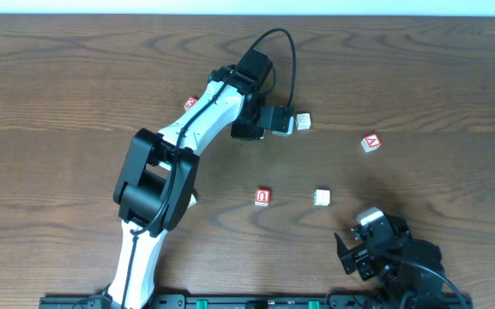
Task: Spell out Ai2
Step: 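Carry the I block with the left gripper toward the table center, then set the I block down and open the left gripper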
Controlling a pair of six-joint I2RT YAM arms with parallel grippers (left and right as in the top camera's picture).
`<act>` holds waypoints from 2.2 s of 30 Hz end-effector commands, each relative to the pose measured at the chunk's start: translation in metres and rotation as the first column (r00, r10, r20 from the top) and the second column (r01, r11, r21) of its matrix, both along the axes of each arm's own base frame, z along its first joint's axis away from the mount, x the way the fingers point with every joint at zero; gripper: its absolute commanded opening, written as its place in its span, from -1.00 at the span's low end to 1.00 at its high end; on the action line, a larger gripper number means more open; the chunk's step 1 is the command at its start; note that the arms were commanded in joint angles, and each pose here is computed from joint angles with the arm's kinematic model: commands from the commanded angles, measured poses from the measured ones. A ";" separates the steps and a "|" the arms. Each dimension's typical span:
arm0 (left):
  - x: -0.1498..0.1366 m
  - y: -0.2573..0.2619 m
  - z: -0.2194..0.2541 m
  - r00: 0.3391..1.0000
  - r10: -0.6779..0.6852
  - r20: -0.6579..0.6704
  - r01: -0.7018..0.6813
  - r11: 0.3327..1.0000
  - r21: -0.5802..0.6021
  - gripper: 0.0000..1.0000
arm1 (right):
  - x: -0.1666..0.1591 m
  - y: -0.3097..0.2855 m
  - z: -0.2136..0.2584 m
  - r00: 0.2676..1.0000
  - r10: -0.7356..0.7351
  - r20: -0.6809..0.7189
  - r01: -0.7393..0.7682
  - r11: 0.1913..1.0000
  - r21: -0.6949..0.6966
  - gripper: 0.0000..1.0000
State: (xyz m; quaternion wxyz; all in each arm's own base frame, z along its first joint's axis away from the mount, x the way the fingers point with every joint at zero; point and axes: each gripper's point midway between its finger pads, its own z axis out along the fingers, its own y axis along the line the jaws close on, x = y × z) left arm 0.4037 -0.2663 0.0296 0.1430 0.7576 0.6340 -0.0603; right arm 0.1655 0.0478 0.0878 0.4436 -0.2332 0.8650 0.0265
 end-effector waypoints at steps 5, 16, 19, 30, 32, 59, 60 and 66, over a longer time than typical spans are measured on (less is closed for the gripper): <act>0.000 0.001 -0.008 0.995 0.095 -0.040 -0.095 0.995 0.011 -0.88 | -0.001 0.000 -0.004 1.000 0.005 -0.009 -0.005 1.000 -0.004 0.98; -0.009 0.005 -0.010 0.987 0.135 -0.085 -0.133 0.991 0.034 -0.88 | -0.001 0.000 -0.004 1.000 0.005 -0.009 -0.005 1.000 -0.004 0.98; -0.009 0.005 -0.010 0.987 0.135 -0.087 -0.133 0.991 0.031 -0.57 | -0.001 0.000 -0.004 1.000 0.005 -0.009 -0.005 1.000 -0.004 0.99; -0.013 0.000 -0.009 0.986 0.128 -0.110 -0.128 0.992 0.006 -0.21 | -0.001 0.000 -0.004 1.000 0.005 -0.009 -0.005 1.000 -0.004 0.99; -0.013 0.000 -0.009 0.985 0.131 -0.112 -0.131 0.991 0.007 -0.17 | -0.001 0.000 -0.004 1.000 0.005 -0.009 -0.005 1.000 -0.004 0.98; 0.091 0.043 0.157 0.639 0.707 0.303 -0.633 0.707 -0.316 0.91 | -0.001 0.000 -0.004 1.000 0.005 -0.009 -0.005 1.000 -0.004 0.99; 0.104 0.057 0.173 0.490 0.831 0.263 -0.722 0.556 -0.411 0.91 | -0.001 0.000 -0.004 1.000 0.005 -0.009 -0.005 1.000 -0.004 0.98; 0.064 0.032 0.146 0.416 0.893 -0.172 -0.879 0.346 -0.328 0.91 | -0.001 0.000 -0.004 1.000 0.005 -0.009 -0.005 1.000 -0.004 0.99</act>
